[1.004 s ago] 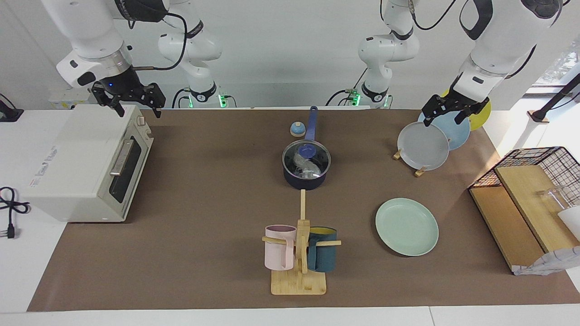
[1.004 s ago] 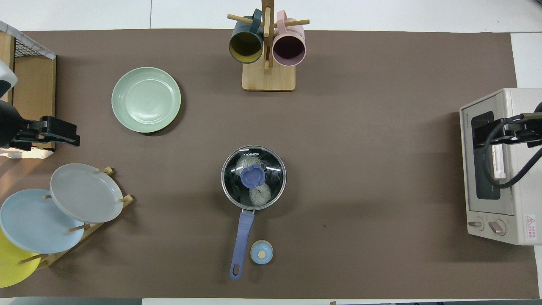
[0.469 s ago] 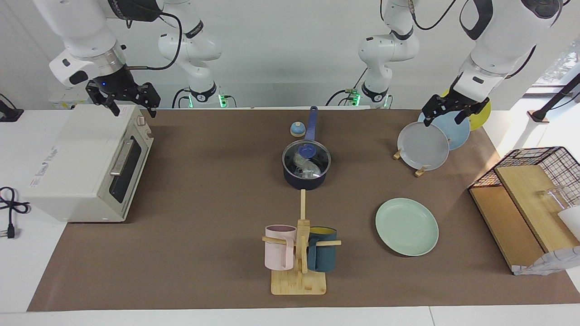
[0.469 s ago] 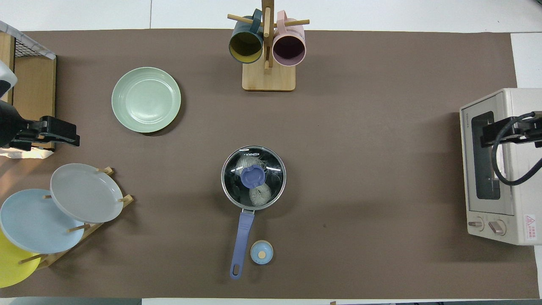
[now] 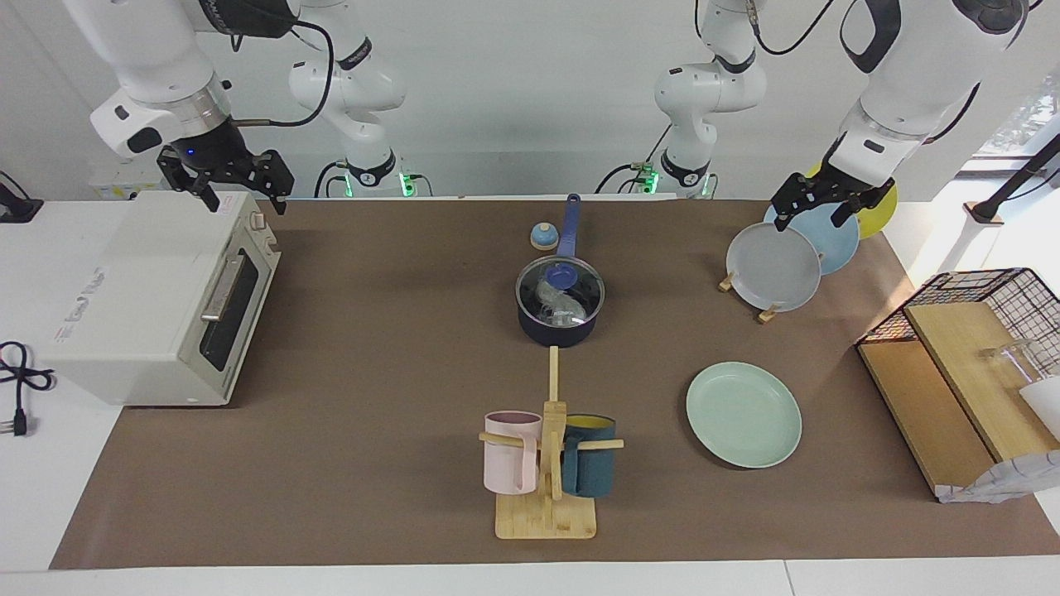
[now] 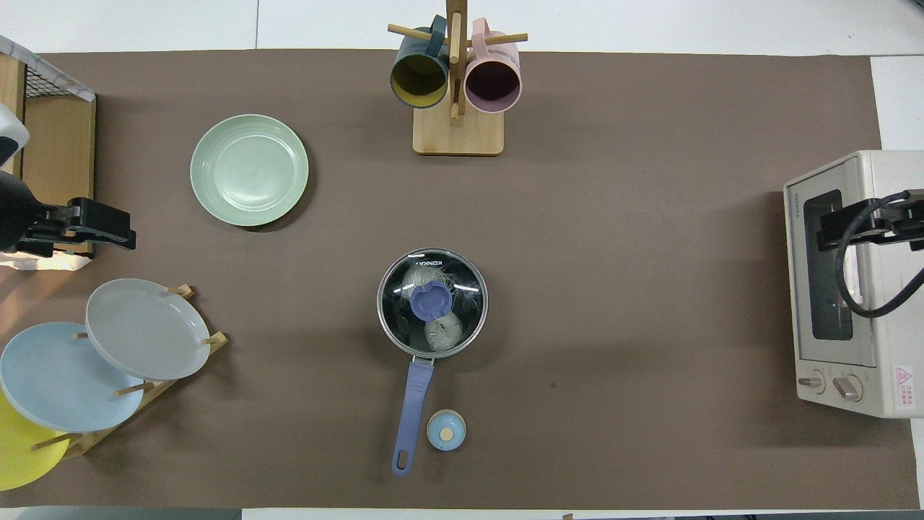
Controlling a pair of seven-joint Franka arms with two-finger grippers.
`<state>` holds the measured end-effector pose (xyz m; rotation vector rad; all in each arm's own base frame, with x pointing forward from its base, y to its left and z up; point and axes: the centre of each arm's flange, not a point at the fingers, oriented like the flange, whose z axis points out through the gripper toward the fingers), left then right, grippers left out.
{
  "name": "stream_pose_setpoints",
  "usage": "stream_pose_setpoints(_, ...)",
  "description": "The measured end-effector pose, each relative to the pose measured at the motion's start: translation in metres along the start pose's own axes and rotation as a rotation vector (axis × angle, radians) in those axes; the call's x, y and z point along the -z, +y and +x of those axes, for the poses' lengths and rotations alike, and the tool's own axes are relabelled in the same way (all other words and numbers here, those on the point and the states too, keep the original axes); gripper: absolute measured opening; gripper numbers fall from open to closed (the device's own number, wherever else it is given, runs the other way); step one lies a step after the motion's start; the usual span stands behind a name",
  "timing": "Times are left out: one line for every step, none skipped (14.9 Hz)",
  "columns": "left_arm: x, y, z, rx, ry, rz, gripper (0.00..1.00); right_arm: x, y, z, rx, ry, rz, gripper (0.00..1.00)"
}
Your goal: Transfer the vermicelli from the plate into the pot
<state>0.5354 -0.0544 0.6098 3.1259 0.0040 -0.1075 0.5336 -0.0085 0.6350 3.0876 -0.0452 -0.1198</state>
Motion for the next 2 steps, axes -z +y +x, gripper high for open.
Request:
stream_pose_setpoints(0.0000,0.0000,0.0000,0.000,0.000,0.000,1.00,-0.0001,-0.0011,-0.0002,0.002,-0.001,0.000,1.00)
stream_pose_setpoints(0.0000,0.0000,0.0000,0.000,0.000,0.000,1.00,-0.0002,-0.0018,-0.0004,0.003,-0.003,0.000,1.00)
